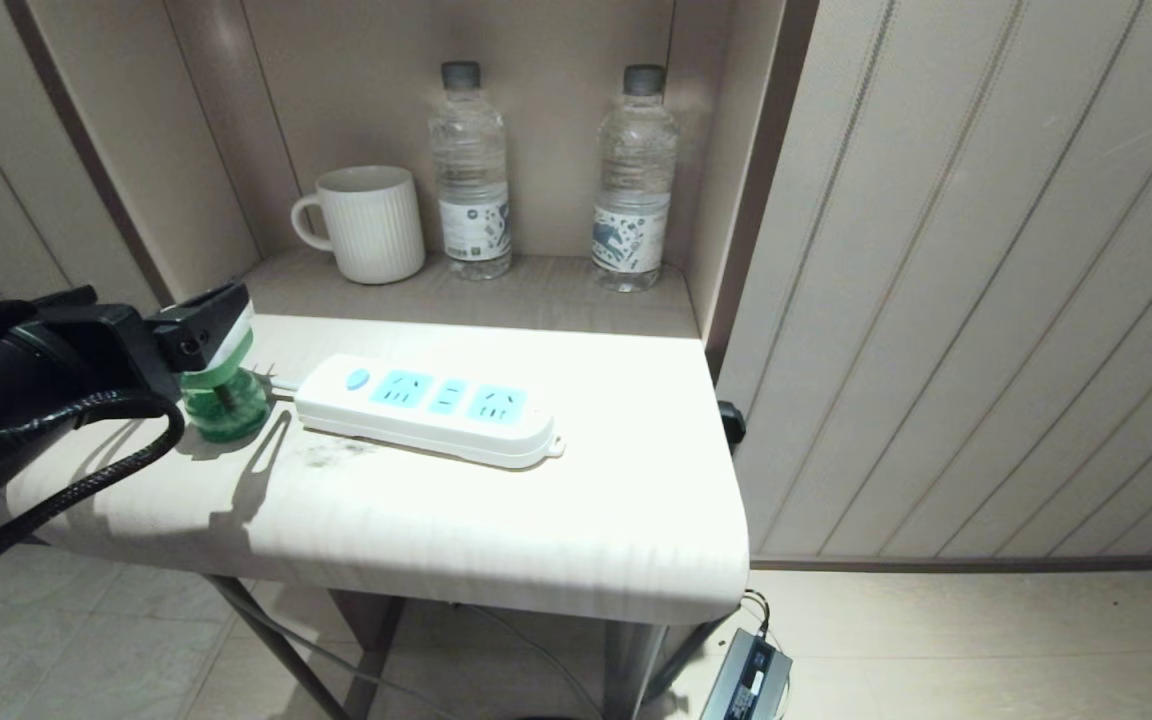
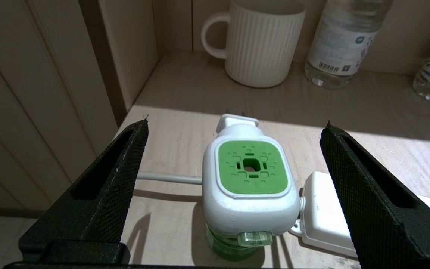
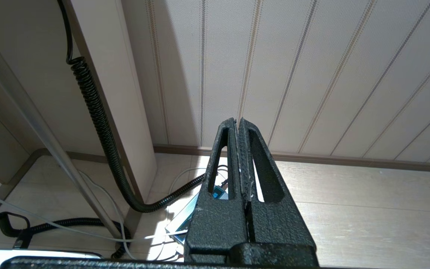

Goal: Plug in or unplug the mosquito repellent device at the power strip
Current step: Place the mosquito repellent liquid on the table, then pick up the mosquito repellent liquid

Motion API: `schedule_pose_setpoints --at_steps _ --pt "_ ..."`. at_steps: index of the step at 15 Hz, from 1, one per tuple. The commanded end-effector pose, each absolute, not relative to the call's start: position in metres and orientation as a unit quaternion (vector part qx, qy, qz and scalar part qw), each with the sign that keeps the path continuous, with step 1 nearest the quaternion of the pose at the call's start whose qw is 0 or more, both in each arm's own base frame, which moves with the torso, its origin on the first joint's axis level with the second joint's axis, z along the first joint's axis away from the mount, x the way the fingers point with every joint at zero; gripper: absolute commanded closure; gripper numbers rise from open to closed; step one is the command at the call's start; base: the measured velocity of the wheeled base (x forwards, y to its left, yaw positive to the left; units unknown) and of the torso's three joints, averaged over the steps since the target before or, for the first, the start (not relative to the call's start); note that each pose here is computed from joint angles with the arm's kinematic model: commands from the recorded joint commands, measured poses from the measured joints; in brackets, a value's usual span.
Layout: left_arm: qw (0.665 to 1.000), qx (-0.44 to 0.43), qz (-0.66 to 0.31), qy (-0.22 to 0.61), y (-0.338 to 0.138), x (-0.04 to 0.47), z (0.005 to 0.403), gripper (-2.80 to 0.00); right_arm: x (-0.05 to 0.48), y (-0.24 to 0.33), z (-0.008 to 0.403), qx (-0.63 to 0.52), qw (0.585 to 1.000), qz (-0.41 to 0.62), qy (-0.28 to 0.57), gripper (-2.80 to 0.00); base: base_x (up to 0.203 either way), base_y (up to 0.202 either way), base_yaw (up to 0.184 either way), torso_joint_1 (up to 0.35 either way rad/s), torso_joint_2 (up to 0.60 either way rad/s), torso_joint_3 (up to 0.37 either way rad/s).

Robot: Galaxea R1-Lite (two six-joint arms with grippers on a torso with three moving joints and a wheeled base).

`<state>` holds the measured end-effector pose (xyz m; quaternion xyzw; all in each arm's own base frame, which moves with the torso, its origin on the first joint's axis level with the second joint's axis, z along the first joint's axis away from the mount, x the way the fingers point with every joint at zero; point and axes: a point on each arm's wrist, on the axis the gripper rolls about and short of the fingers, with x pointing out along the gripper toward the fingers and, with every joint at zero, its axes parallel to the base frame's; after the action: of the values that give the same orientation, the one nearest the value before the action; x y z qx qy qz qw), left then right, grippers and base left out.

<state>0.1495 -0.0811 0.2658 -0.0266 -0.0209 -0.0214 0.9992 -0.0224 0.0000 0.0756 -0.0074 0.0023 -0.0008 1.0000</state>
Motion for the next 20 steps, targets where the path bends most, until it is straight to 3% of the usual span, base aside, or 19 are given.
schedule_pose_setpoints --at_steps 1,4,5,6,12,14,16,20 --pt "0.997 -0.041 -0.020 -0.055 -0.074 0.138 0.286 -2.80 -0.022 0.000 0.076 -0.008 1.000 -0.001 0.002 0.00 0.000 0.000 0.000 0.000 0.00 0.000" --pt "0.995 -0.043 -0.018 -0.086 -0.067 0.127 0.315 -2.80 -0.022 0.000 0.076 -0.008 1.000 0.001 0.002 0.00 0.000 0.000 0.000 0.000 0.00 0.000" --pt "0.995 -0.044 -0.018 -0.093 -0.061 0.118 0.326 -2.12 -0.022 0.000 0.076 -0.008 1.000 0.000 0.002 0.00 0.000 0.000 0.000 0.000 0.00 0.000" --pt "0.994 -0.047 -0.017 -0.101 -0.052 0.104 0.337 0.00 -0.022 0.000 0.076 -0.008 1.000 0.000 0.002 0.00 0.000 0.000 0.000 0.000 0.00 0.000" --pt "0.993 -0.001 0.034 -0.111 0.006 0.014 0.340 0.00 -0.022 0.000 0.076 -0.008 1.000 0.000 0.002 0.00 0.000 0.000 0.000 0.000 0.00 0.000" --pt "0.991 0.012 0.094 -0.090 0.030 -0.021 0.324 0.00 -0.022 0.000 0.076 -0.008 1.000 0.000 0.002 0.00 0.000 0.000 0.000 0.000 0.00 0.000" --pt "0.974 0.017 0.217 -0.058 0.046 -0.046 0.306 0.00 -0.022 0.000 0.076 -0.008 1.000 0.000 0.002 0.00 0.000 0.000 0.000 0.000 0.00 0.000" --pt "0.940 0.030 0.337 -0.040 0.035 -0.062 0.268 0.00 -0.022 0.000 0.076 -0.008 1.000 -0.001 0.002 0.00 0.000 0.000 0.000 0.000 0.00 0.000"
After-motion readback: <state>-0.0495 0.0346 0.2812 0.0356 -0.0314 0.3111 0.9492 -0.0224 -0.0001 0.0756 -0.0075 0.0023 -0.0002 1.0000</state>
